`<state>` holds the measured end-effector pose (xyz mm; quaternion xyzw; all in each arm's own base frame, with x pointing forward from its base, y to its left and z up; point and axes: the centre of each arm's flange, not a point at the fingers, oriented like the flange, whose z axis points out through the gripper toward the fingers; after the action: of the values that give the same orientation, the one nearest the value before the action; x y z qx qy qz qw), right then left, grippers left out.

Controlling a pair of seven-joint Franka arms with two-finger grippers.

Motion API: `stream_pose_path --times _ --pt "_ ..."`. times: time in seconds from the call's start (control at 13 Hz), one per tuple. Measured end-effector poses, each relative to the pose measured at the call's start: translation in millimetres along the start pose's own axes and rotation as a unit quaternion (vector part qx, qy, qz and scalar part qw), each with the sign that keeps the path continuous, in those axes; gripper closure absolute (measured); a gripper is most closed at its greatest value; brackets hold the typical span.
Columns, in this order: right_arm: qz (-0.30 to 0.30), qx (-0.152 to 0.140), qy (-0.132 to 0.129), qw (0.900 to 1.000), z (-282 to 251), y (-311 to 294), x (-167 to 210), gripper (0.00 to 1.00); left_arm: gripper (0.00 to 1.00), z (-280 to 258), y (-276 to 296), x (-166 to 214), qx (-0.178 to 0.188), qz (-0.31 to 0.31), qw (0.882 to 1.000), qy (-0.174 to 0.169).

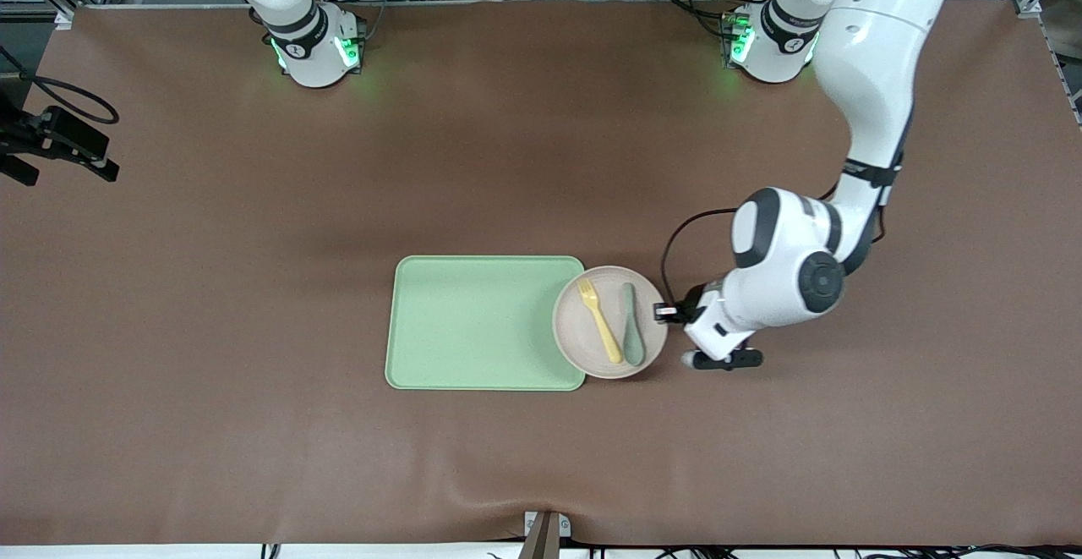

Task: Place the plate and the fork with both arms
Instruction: 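Carry the plate with the left gripper onto the green tray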

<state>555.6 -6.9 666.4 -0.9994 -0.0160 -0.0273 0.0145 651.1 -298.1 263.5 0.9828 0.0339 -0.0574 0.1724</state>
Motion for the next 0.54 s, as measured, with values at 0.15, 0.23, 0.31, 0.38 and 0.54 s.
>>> stream_pose_path --times 0.15,0.23,0.31,0.38,0.54 --pt "0.000 0.000 -0.001 1.000 0.5 0.2 0.0 0.00 0.96 17.4 24.7 -3.7 -0.001 0.000 1.000 -0.002" --pt "0.000 0.000 -0.002 1.000 1.7 0.4 0.2 0.00 0.96 25.4 35.0 -6.1 -0.002 0.004 1.000 -0.001" --pt "0.001 0.000 -0.004 1.000 4.0 0.9 1.0 0.00 0.96 33.5 44.2 -8.9 -0.003 0.008 1.000 0.003" --pt "0.002 0.000 -0.008 1.000 8.1 2.3 2.3 0.00 0.96 42.5 51.8 -12.0 -0.004 0.013 1.000 0.007" --pt "0.006 0.000 -0.016 1.000 17.6 7.3 6.1 0.00 0.96 61.1 61.7 -16.1 -0.007 0.021 1.000 0.021"
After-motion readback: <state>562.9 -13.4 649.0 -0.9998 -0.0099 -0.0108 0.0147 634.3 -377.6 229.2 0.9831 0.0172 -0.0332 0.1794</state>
